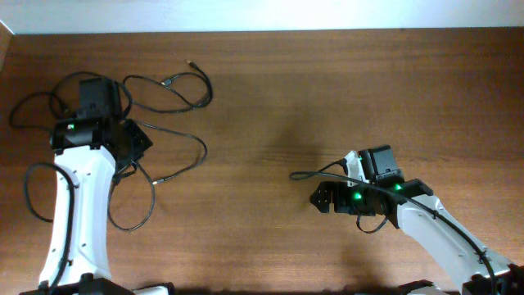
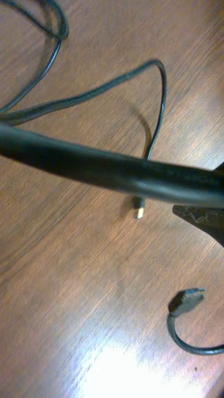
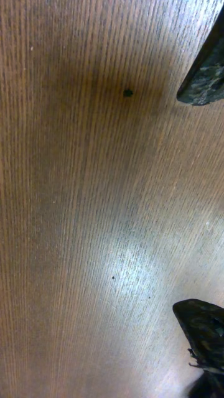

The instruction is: Untangle cables

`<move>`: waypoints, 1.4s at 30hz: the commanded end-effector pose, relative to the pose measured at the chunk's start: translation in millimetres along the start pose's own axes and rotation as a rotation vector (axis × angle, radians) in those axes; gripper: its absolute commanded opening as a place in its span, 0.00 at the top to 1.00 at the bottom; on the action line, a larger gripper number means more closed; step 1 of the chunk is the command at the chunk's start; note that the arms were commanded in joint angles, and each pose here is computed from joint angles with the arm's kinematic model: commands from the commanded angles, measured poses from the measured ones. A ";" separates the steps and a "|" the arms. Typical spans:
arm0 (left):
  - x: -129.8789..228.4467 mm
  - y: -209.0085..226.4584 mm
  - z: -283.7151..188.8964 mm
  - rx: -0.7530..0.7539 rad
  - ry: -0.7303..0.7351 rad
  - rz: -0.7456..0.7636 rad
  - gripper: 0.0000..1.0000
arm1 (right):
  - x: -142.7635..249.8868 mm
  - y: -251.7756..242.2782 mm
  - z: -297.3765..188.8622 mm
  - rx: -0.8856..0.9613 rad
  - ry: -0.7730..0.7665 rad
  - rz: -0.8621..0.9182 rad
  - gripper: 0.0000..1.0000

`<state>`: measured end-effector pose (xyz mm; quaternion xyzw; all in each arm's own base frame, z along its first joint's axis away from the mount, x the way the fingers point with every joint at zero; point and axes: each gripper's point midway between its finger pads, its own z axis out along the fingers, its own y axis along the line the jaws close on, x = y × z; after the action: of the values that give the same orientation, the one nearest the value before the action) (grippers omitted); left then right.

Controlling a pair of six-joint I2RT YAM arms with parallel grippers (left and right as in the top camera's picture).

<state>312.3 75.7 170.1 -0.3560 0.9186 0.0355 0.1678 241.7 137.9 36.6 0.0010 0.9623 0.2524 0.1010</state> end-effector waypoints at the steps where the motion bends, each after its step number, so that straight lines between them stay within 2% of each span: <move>1: 0.0 15.8 3.3 -0.086 0.009 0.021 1.00 | -1.1 -0.8 -0.1 0.004 -0.003 -0.010 0.01; 4: 4.7 19.7 3.0 -0.102 0.030 0.059 1.00 | -1.2 -0.9 -0.1 0.005 -0.004 -0.010 0.01; 5: 2.7 20.7 2.9 -0.110 0.020 0.058 0.98 | -1.2 -0.9 -0.1 0.005 -0.004 -0.010 0.01; 6: -3.8 21.8 3.4 -0.123 -0.009 0.055 0.90 | -1.1 -0.8 -0.1 0.004 -0.003 -0.010 0.02; 7: -13.5 22.9 4.8 -0.139 -0.054 0.042 0.88 | -1.2 -0.9 -0.1 0.005 -0.004 -0.010 0.02; 10: -29.6 38.9 19.8 -0.260 -0.143 -0.076 0.93 | -1.2 -0.9 -0.1 0.005 -0.004 -0.010 0.02; 14: -13.7 43.3 68.3 -0.362 -0.016 -0.056 1.00 | -1.2 -0.9 -0.1 0.005 -0.004 -0.010 0.02; 17: -2.6 45.8 93.5 -0.410 0.057 -0.029 0.98 | -1.1 -0.8 -0.1 0.004 -0.003 -0.010 0.02; 18: -0.5 46.5 97.8 -0.419 0.070 -0.024 0.77 | -1.2 -0.9 -0.1 0.005 -0.004 -0.010 0.02; 20: 0.7 46.7 101.0 -0.424 0.078 -0.022 0.67 | -1.2 -0.9 -0.1 0.005 -0.004 -0.010 0.01; 21: 0.0 45.9 101.4 -0.420 0.075 -0.024 0.52 | -1.2 -0.9 -0.1 0.005 -0.004 -0.010 0.02; 22: -1.7 43.4 102.9 -0.408 0.068 -0.028 0.22 | -1.2 -0.9 -0.1 0.005 -0.004 -0.010 0.02; 23: -3.4 42.4 103.4 -0.404 0.061 -0.031 0.01 | -1.2 -0.9 -0.1 0.005 -0.004 -0.010 0.02; 25: -2.9 39.2 104.7 -0.386 0.066 -0.034 0.01 | -1.1 -0.8 -0.1 0.004 -0.003 -0.010 0.01; 28: 5.8 17.0 98.1 -0.240 0.122 -0.031 0.01 | -1.2 -0.9 -0.1 0.005 -0.004 -0.010 0.02; 30: 3.2 -0.9 78.1 -0.111 0.107 -0.035 0.01 | -1.1 -0.8 -0.1 0.004 -0.003 -0.010 0.02; 31: -1.4 -12.0 51.6 -0.010 0.067 -0.029 0.01 | -1.0 -0.8 -0.1 0.005 -0.003 -0.010 0.02; 32: -3.6 -12.2 36.8 0.016 0.037 -0.034 0.01 | -1.2 -0.9 -0.1 0.005 -0.004 -0.010 0.01; 37: 2.9 -0.4 -6.6 0.046 -0.024 0.008 0.01 | -1.2 -0.9 -0.1 0.005 -0.004 -0.010 0.01; 40: 10.1 5.1 -3.2 0.024 -0.002 0.011 0.01 | -1.1 -0.8 -0.1 0.004 -0.003 -0.010 0.02; 42: 20.2 14.9 15.2 -0.023 0.012 0.003 0.01 | -1.1 -0.8 -0.1 0.004 -0.003 -0.010 0.01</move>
<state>304.9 71.9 168.3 -0.3551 0.9180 0.0259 0.1748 241.8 137.9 36.6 0.0007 0.9623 0.2523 0.1011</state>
